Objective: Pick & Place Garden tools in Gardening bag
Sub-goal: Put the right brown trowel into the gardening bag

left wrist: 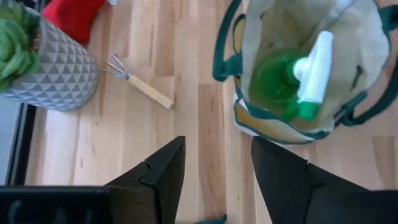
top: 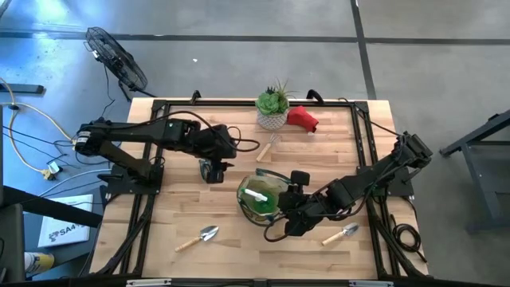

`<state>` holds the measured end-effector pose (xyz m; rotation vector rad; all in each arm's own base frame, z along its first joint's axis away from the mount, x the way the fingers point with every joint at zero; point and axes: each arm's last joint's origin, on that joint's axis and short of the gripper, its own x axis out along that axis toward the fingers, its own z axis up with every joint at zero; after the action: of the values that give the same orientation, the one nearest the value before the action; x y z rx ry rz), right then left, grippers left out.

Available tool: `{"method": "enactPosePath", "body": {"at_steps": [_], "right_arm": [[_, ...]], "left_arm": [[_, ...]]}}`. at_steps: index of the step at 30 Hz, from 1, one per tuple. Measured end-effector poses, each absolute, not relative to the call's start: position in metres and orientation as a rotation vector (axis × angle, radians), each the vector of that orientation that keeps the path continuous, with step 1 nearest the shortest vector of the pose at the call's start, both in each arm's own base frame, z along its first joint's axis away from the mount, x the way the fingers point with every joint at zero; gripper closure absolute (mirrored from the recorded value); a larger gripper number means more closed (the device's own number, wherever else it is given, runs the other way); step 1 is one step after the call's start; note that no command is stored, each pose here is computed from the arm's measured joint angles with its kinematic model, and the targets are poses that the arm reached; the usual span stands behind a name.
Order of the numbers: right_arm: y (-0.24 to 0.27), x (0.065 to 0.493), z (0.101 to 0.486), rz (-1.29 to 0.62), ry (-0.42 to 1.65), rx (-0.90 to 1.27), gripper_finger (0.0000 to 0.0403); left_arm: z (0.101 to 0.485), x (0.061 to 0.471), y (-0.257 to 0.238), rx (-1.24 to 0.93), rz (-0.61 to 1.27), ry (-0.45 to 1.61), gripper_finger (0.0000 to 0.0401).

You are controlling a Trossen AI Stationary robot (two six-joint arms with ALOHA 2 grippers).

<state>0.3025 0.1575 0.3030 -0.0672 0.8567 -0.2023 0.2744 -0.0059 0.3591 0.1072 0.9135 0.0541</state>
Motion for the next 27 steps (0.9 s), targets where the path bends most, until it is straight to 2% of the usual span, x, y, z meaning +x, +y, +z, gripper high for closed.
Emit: {"method": "enactPosePath", "body": {"at_steps": [3,6,14,19,23,27], "right_arm": [[0.157,0.302,0.303,-0.203,0.857,-0.065,0.0266],[0.157,0.302,0.303,-0.203,0.857,-0.065,0.0266],[0.159,0.302,0.303,-0.160,0.880,-0.043,0.0266],[0.166,0.300,0.302,-0.020,0.940,0.023,0.0266],[0.181,0.297,0.303,0.156,0.974,0.117,0.0266],[0.195,0.289,0.304,0.226,1.021,0.227,0.0266]], "left_arm": [[0.357,0.272,-0.006,0.105,0.040,0.942,0.0217],[0.357,0.271,-0.006,0.113,0.053,0.957,0.0193],[0.356,0.270,-0.005,0.150,0.066,0.965,0.0078],[0.356,0.270,-0.005,0.210,0.044,0.967,0.0013],[0.356,0.270,-0.002,0.321,0.014,0.975,0.0009],[0.354,0.266,0.006,0.383,-0.089,1.021,0.0015]]}}
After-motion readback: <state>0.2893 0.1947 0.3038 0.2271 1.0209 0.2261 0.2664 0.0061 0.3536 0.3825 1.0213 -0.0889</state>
